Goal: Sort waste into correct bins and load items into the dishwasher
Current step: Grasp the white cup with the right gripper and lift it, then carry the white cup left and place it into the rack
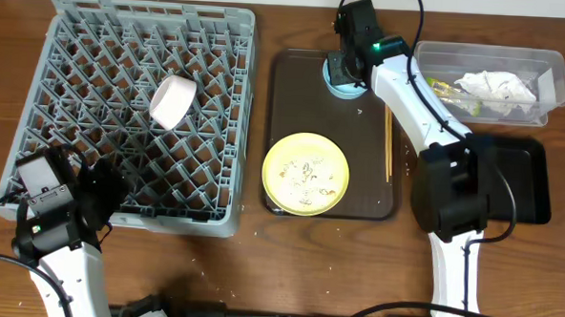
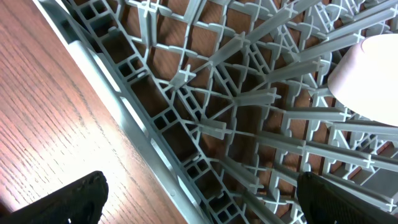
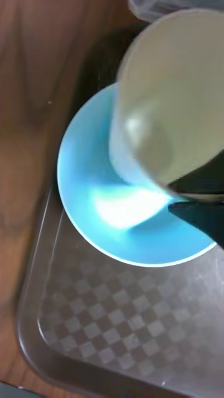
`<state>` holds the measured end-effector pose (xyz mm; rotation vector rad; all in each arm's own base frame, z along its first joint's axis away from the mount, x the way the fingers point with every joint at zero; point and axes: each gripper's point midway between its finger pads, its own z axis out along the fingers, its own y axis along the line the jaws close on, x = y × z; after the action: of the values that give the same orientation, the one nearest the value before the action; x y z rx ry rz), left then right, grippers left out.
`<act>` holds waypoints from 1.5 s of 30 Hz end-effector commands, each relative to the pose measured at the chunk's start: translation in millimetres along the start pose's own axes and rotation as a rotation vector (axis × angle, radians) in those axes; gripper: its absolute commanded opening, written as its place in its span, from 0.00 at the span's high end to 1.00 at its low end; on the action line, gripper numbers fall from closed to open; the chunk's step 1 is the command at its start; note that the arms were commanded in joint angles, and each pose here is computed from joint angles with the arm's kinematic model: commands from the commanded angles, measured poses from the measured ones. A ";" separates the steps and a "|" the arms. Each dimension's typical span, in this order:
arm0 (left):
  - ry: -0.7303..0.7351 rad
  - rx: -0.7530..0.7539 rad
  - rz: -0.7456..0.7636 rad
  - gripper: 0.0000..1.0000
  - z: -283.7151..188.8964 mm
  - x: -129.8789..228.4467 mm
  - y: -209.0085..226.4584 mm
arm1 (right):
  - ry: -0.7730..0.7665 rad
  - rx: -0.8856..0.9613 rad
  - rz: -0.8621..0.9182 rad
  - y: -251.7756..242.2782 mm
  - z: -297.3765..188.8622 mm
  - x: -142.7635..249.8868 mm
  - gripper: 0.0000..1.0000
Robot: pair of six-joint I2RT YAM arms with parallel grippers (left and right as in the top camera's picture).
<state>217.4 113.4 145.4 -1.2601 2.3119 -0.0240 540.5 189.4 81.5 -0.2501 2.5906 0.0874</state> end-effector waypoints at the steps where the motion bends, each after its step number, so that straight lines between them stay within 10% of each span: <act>1: -0.024 -0.007 -0.005 0.02 -4.7 -6.9 0.6 | -0.023 -0.023 0.017 1.2 -8.4 -10.3 0.99; 18: -0.024 -0.007 -0.005 0.02 -4.7 -6.9 0.6 | -0.279 -0.477 0.129 69.7 -179.3 -105.8 0.99; 37: -0.057 0.006 -0.002 0.02 -5.1 -14.7 -3.0 | 0.115 -1.150 0.235 302.9 -213.2 -9.1 0.99; 45: -0.217 -0.351 0.059 0.02 -19.1 -41.7 56.2 | 0.187 -1.266 0.264 353.6 -221.5 24.5 0.99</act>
<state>203.5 146.6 151.1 -1.2770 2.2643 0.2594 353.0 499.9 272.2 -0.4126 2.2641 1.7778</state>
